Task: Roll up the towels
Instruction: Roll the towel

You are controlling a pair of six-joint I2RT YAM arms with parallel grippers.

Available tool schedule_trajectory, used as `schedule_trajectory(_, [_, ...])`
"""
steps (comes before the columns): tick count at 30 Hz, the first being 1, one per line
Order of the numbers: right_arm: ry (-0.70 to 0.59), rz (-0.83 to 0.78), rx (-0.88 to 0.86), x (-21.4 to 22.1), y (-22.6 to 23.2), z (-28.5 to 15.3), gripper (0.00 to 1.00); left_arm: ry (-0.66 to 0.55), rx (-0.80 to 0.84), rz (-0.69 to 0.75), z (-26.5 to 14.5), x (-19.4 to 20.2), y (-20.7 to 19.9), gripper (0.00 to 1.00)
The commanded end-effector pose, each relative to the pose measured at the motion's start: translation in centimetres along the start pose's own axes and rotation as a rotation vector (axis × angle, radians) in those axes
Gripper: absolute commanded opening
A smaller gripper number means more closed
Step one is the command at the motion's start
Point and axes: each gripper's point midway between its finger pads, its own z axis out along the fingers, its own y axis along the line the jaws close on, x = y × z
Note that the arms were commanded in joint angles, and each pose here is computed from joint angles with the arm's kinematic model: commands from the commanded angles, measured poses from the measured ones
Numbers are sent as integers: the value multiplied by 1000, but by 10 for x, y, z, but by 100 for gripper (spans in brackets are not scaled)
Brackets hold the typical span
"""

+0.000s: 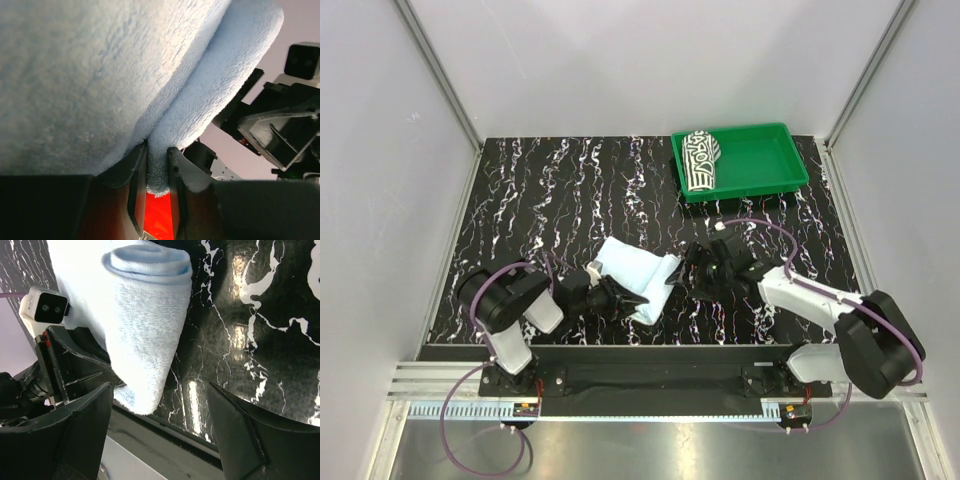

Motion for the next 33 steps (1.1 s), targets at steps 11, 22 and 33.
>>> schedule_trajectory(11, [-39, 27, -111, -4, 15, 52, 81, 71, 55, -39, 0, 6, 0, 29])
schedule_trajectory(22, [-25, 34, -59, 1, 2, 67, 30, 82, 51, 12, -1, 9, 0, 48])
schedule_trajectory(33, [4, -64, 152, -3, -8, 45, 27, -160, -372, 538, -40, -32, 0, 72])
